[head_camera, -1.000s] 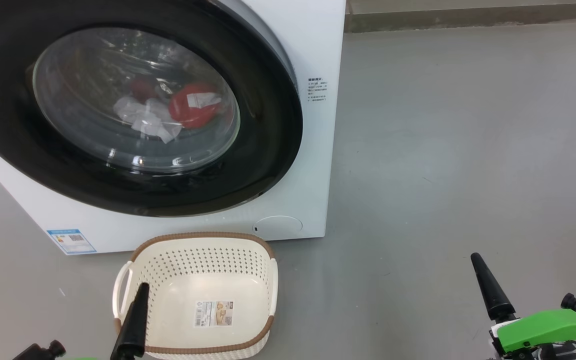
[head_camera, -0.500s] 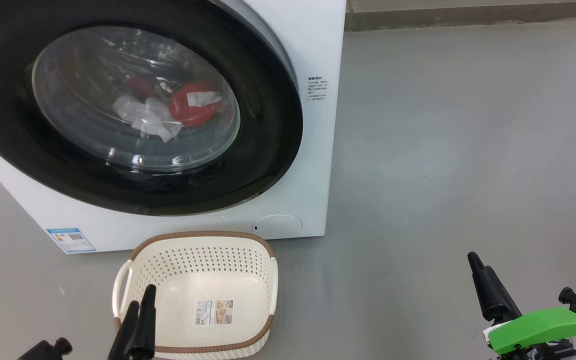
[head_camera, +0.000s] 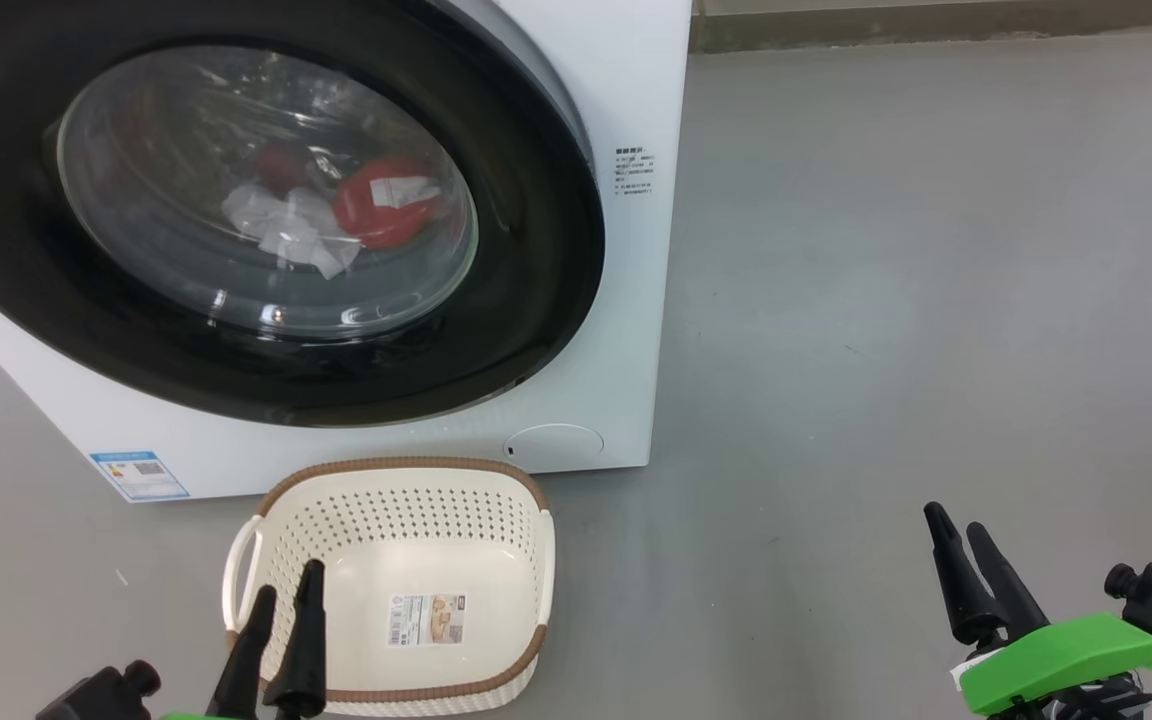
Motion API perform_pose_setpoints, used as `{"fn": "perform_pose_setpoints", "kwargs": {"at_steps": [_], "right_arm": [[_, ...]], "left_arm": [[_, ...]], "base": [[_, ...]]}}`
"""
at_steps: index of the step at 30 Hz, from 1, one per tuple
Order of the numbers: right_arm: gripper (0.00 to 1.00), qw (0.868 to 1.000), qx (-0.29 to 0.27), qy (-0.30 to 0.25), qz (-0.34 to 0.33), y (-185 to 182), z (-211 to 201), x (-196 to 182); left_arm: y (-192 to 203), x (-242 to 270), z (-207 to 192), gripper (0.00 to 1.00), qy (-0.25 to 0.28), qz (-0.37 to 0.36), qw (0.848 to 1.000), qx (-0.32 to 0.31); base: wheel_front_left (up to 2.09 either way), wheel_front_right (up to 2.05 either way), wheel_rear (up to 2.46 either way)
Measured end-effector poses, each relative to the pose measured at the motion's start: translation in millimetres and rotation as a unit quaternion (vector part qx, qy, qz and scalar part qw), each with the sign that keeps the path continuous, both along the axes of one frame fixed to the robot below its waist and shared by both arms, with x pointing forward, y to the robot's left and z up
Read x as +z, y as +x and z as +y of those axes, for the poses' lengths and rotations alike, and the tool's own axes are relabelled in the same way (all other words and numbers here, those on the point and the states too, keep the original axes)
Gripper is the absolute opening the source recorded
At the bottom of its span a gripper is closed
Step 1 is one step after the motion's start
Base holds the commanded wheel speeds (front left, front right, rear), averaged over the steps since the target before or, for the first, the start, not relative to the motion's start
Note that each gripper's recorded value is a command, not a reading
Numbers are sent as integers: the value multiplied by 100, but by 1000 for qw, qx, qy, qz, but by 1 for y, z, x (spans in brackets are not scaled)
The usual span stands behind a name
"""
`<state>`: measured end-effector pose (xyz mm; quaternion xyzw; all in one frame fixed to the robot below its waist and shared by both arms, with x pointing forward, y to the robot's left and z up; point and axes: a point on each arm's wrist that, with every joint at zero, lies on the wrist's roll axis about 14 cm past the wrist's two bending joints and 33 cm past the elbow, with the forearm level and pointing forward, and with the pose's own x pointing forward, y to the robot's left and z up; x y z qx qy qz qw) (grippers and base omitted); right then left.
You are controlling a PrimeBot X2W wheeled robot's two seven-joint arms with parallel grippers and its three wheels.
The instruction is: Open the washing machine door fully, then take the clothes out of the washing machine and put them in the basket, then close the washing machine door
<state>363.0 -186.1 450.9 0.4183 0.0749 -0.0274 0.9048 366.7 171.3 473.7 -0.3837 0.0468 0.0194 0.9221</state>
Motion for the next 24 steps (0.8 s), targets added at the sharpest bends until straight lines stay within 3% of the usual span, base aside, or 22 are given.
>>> {"fn": "perform_pose_setpoints", "kwargs": {"at_steps": [24], "right_arm": [[100,992,25,-123,-29,-3,-1,9]], "left_arm": [[-4,15,-6,100,145,-39,989,-16]], "base": [[0,0,0]]}}
